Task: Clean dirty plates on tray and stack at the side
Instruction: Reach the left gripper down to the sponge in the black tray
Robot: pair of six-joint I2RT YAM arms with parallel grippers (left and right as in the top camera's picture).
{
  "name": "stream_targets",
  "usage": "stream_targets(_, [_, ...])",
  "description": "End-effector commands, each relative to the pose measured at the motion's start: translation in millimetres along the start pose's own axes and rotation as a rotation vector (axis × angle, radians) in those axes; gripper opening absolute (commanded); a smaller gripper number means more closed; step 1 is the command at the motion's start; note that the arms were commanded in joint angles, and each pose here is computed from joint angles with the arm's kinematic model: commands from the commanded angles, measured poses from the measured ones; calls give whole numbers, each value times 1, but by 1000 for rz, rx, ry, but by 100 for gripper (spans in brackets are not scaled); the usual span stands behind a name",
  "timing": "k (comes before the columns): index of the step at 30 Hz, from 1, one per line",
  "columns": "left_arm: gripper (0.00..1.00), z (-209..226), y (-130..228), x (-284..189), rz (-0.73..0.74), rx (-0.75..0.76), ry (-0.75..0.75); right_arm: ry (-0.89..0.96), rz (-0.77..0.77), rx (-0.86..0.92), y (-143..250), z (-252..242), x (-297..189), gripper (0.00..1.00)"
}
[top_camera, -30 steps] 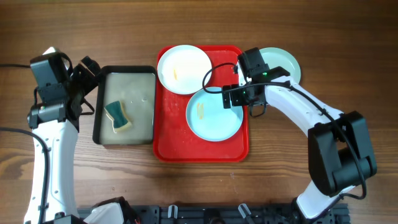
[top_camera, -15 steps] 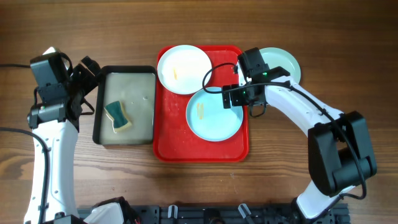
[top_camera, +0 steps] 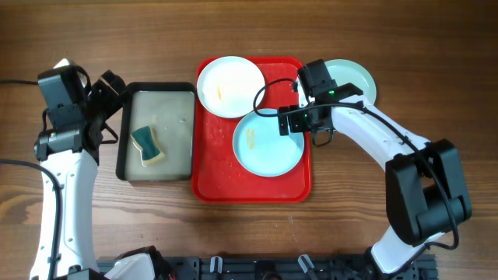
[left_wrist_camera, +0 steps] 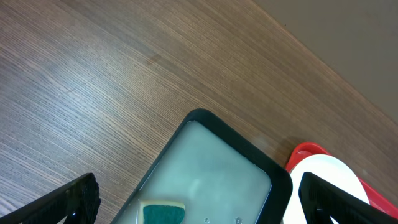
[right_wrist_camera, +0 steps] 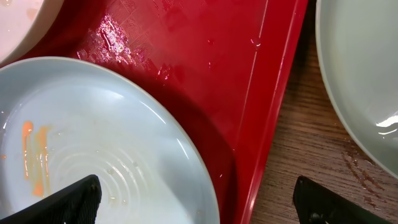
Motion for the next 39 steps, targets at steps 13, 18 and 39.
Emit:
stream_targets(13, [99,-1,67,-17,462,-46,68,-80,-267,-32,-44,16,-19,100])
stream_targets(18, [75,-14,87,-23,549,47,81,-162,-202,-94,-34,23,-17,99])
stream_targets(39, [74,-43,103,-23,503,244,52,-73,-43,-29,41,-8,9,27])
Point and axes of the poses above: each gripper's point midway between its finger pads, its own x axis out along the fingers, its own z axis along the line the jaws close on, y = z × x, the point moved 8 cm from there along -x, back along the fingers, and after that the axes turned 1 degree about x, right-handed, at the moved point
